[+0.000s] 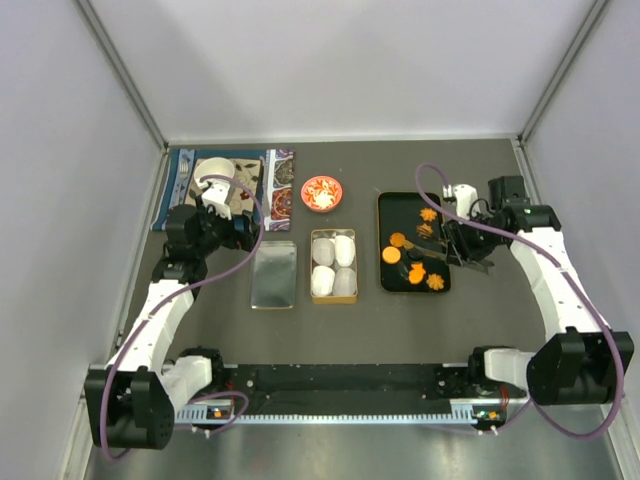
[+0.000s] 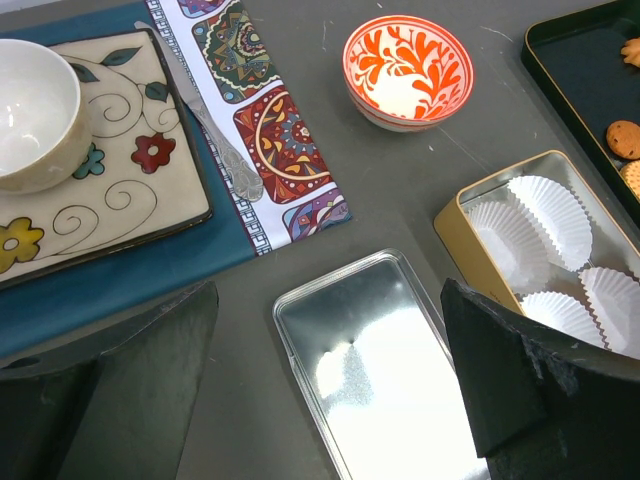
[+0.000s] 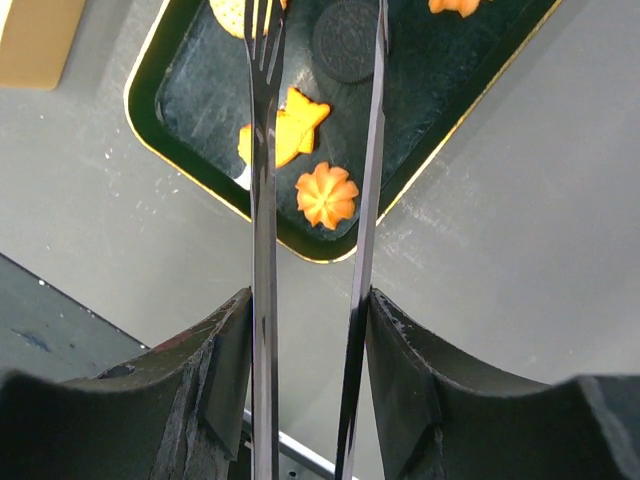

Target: Pack the cookies

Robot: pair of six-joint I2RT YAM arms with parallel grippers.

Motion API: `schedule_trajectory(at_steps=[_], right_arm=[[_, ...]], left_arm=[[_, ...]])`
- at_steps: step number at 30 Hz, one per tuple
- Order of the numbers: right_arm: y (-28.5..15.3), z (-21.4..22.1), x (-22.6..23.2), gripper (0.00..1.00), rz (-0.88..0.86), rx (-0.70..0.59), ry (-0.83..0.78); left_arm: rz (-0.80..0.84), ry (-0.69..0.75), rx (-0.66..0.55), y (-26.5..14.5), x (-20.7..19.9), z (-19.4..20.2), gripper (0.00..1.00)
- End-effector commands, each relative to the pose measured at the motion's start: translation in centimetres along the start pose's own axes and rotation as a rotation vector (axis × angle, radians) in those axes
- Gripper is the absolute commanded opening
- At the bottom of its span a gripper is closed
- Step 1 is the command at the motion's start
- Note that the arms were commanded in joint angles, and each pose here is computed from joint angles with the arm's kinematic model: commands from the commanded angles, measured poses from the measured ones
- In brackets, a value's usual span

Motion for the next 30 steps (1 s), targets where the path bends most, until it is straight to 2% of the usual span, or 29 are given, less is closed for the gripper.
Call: schedule_trajectory(at_steps=[1,11,30], right_arm=[[-0.7,0.2,0.1,0.47,0.026,-0.03,-0.057],[-0.2,1.3,-0.3,0.5,0.045,-0.003,-0.071],[1.6,1.6,-1.1,0.49,0.047,0.025,-0.057]], left_arm=[[-0.011,0.03,-0.056,-0.1,0.2,-1.9,0.99],[-0.012,0.029,-0.056,-0.2,0.2,-1.9,0.99],[-0.01,0.025,-0.053,-0.1,0.2,-1.7,0.99]])
Point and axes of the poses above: each gripper's point midway between its finger pads, its own y axis out along the fingers, its own x axis along the line the jaws close on, z = x × y, the point moved 3 cm from there along -y, back along the fingers, and after that the axes turned 7 degrees about y, right-handed, at the moved point
